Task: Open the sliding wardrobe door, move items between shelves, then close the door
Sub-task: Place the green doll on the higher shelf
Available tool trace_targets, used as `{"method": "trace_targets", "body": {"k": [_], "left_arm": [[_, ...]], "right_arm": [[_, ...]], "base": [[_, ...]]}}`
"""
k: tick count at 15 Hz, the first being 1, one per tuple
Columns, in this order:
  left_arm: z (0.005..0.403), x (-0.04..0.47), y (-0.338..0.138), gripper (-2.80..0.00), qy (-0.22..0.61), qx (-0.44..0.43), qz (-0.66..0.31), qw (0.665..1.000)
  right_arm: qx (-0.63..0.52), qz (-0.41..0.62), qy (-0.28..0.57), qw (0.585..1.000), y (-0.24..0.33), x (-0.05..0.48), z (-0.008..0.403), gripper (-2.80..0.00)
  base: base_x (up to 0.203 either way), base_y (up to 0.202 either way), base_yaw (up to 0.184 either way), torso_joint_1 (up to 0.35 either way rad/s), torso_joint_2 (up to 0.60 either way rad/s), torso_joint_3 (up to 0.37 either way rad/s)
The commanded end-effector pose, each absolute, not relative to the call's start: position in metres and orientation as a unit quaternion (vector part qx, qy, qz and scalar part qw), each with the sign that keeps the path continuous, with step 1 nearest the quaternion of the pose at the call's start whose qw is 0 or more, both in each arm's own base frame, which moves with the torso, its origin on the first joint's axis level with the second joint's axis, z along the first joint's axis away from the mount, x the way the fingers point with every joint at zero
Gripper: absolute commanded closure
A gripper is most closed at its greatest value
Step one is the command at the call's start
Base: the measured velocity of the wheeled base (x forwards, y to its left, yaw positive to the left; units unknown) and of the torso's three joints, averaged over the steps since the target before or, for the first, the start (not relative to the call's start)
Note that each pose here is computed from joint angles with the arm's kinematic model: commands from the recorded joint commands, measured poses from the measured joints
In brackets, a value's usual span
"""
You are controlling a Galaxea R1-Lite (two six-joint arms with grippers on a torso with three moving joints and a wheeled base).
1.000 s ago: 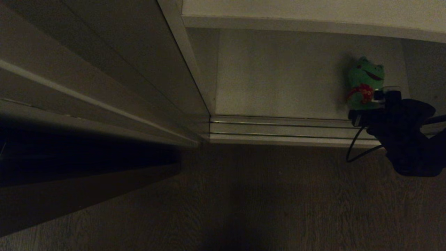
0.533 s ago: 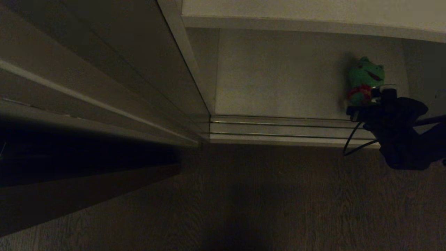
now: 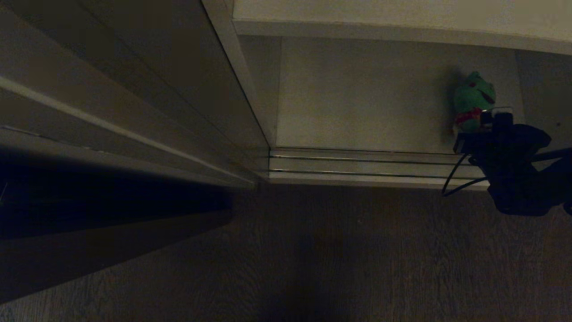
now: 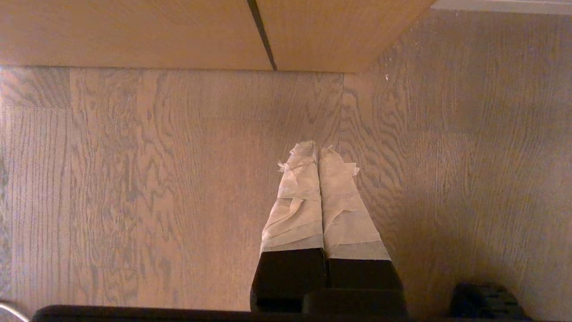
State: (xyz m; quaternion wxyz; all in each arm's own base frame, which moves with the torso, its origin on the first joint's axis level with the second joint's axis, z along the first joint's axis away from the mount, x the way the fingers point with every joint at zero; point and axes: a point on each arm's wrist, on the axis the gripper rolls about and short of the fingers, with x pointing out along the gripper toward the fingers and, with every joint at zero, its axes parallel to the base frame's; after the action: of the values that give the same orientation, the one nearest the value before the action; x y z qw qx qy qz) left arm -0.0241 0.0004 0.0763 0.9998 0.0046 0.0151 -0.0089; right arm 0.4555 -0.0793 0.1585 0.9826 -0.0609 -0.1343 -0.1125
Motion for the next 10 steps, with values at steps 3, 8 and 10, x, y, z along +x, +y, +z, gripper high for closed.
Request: {"method": "trace_targets", "body": {"k": [3,8,10], "left_arm": [[0.076,-0.024,0.000,0.00,0.015,0.005,-0.009,1.000],[0.076,-0.024,0.000,0.00,0.015,0.005,-0.009,1.000],[0.076,-0.024,0.000,0.00,0.015,0.005,-0.009,1.000]], "right_arm": [[-0.057,-0.112,-0.140,0.982,-0.079,0.451,0.162,0.00],[-0.056,-0.101,-0.165,0.979,-0.074,0.427,0.185,0.00],[-0.057,-0.097,-0.170,0.979,-0.072,0.417,0.186,0.00]], "base": [[0.000,0.000,0.000,0.000,0.00,0.000],[0.000,0.000,0.000,0.000,0.00,0.000],[0.000,0.000,0.000,0.000,0.00,0.000]]}}
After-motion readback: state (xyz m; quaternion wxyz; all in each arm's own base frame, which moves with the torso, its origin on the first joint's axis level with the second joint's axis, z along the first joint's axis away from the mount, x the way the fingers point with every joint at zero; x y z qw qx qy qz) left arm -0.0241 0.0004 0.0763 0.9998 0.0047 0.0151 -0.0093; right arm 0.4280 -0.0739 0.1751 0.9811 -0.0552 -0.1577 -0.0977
